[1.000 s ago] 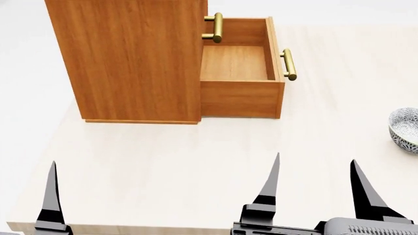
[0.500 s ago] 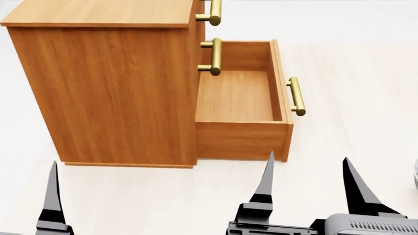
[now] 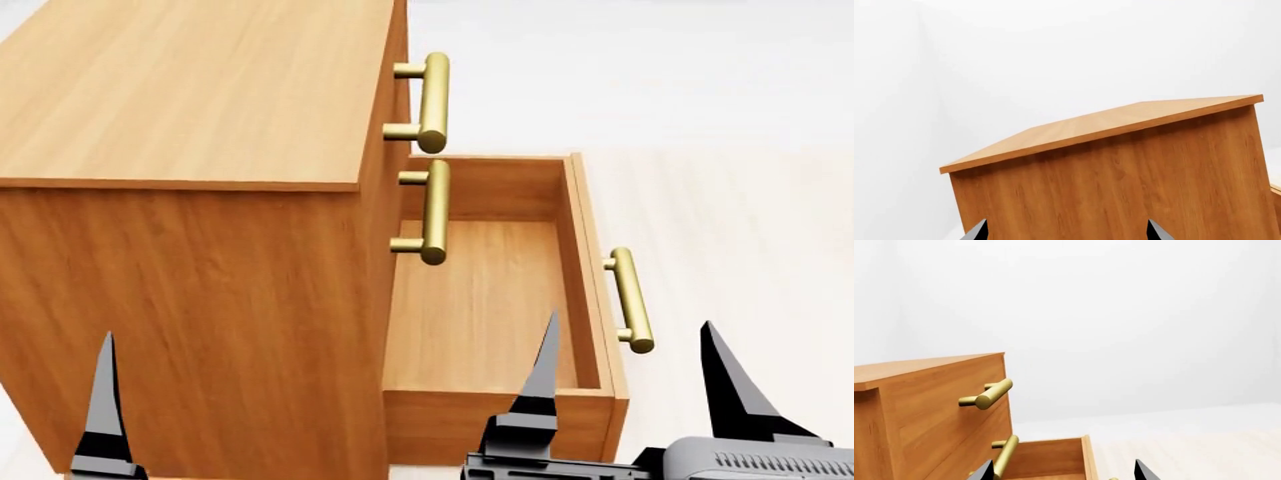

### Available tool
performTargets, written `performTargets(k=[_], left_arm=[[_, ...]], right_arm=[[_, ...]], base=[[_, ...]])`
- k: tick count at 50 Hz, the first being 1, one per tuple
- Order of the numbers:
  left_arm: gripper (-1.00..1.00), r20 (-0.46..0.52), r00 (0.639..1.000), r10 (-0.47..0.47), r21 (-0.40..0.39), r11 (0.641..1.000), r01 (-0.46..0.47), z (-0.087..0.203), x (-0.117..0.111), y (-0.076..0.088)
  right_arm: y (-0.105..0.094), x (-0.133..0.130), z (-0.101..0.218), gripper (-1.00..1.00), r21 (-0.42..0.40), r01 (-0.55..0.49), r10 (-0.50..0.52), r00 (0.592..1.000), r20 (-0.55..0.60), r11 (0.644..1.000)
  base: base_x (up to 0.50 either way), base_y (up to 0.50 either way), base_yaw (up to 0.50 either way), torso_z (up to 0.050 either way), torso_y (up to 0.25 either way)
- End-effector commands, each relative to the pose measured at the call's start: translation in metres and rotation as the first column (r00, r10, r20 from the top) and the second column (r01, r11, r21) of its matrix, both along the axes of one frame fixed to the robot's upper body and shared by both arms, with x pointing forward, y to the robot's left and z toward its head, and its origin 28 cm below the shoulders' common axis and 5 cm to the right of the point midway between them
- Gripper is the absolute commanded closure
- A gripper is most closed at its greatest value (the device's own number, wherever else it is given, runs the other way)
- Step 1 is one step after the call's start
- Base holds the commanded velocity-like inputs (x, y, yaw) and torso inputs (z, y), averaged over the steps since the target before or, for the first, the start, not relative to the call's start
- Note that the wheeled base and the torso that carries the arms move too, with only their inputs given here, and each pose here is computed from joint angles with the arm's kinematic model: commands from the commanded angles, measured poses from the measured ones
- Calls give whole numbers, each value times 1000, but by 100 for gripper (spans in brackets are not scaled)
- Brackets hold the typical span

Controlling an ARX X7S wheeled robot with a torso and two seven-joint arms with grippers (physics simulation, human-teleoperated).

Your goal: Close the bottom drawer of the cabinet.

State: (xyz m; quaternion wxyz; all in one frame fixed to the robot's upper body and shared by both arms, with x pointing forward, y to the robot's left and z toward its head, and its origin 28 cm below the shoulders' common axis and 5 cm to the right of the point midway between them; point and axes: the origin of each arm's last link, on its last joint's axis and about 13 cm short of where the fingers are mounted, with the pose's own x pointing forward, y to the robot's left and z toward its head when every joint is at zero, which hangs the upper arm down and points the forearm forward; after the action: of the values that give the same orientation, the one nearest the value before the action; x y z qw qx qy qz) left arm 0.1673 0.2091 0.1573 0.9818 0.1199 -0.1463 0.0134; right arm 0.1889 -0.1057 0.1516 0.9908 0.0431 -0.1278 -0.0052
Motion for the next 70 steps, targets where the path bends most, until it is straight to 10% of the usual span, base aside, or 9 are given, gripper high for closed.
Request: performTargets(k=[1, 25, 45, 70], left_arm=[[-100, -1, 1000, -1, -3, 1000, 1, 0, 0, 0], [-100, -1, 1000, 4, -5, 1000, -4, 0, 0, 1], [-100, -2, 1000, 6, -4, 1000, -6, -1, 1, 1], [-100, -6, 1000, 5, -7, 1000, -5, -2, 1, 1]], right_arm=[[0, 1, 0, -100, -12, 13, -13, 1000, -3, 1000], [-28, -5, 63, -100, -104, 140, -127, 984, 122, 985], [-80, 24, -15, -100, -69, 274, -276, 961, -24, 959], [-93, 36, -109, -100, -47, 254, -258, 945, -203, 966]], base=[[500, 0, 0, 0, 0], [21, 0, 0, 0, 0], [0, 0, 0, 0, 0], [0, 0, 0, 0, 0]])
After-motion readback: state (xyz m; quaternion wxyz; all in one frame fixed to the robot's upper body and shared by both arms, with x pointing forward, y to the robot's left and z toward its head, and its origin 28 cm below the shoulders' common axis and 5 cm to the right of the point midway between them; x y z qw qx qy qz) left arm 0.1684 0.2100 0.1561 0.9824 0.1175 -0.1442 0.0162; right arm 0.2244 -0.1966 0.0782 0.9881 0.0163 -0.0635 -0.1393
